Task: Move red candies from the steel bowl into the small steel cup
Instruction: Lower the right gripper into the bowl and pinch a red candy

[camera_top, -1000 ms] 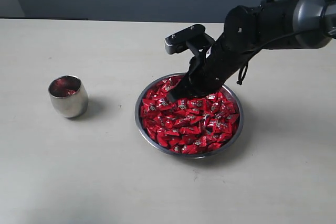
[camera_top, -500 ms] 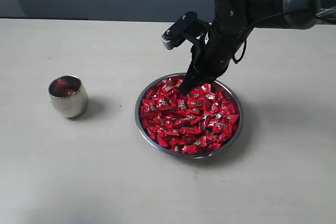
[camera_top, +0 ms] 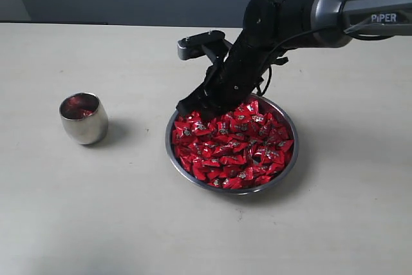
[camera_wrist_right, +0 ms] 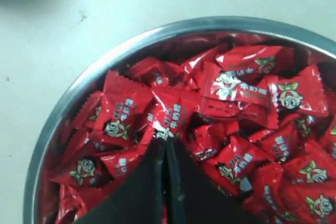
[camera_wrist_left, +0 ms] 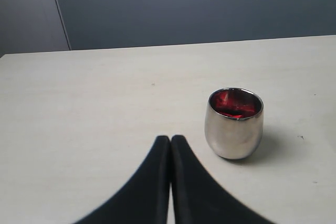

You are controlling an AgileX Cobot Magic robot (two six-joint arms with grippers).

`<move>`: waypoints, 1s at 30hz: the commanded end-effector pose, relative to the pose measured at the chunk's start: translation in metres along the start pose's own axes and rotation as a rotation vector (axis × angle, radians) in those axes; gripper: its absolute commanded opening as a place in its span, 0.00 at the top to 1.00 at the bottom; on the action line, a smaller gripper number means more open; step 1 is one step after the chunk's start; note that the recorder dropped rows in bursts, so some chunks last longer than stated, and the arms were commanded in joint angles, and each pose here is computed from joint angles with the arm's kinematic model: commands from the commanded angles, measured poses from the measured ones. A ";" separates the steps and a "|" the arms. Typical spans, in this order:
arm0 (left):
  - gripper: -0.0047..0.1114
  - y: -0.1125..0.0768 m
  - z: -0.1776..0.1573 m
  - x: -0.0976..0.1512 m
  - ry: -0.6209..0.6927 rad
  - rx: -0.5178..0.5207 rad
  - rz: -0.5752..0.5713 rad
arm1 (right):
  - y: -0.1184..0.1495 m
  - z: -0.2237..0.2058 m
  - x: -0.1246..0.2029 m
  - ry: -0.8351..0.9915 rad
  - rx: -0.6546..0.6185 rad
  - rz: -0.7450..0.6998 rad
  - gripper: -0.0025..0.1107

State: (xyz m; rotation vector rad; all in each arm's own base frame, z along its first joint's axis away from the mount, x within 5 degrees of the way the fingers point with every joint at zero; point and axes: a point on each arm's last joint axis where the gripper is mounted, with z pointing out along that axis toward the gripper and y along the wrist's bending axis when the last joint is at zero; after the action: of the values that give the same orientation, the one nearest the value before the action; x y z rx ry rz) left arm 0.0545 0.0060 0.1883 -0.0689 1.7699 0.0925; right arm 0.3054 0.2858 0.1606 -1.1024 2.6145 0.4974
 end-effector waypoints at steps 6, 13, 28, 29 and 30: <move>0.96 0.000 0.000 0.001 -0.003 0.007 0.000 | 0.000 -0.002 -0.010 -0.090 0.004 0.027 0.98; 0.96 0.000 0.000 0.001 -0.003 0.007 0.000 | 0.001 0.002 -0.008 -0.070 -0.017 0.049 0.98; 0.96 0.000 0.000 0.001 -0.003 0.007 0.000 | -0.001 0.013 -0.004 -0.041 -0.031 0.072 0.64; 0.96 0.000 0.000 0.001 -0.003 0.007 0.000 | -0.001 0.013 -0.004 -0.046 -0.029 0.072 0.64; 0.96 0.000 0.000 0.001 -0.003 0.007 0.000 | -0.001 0.013 -0.005 -0.053 -0.026 0.072 0.64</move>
State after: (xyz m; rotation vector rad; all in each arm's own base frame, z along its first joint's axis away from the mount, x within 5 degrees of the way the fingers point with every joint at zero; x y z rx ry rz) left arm 0.0545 0.0060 0.1883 -0.0689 1.7699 0.0925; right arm 0.3084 0.2922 0.1475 -1.0016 2.6444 0.5689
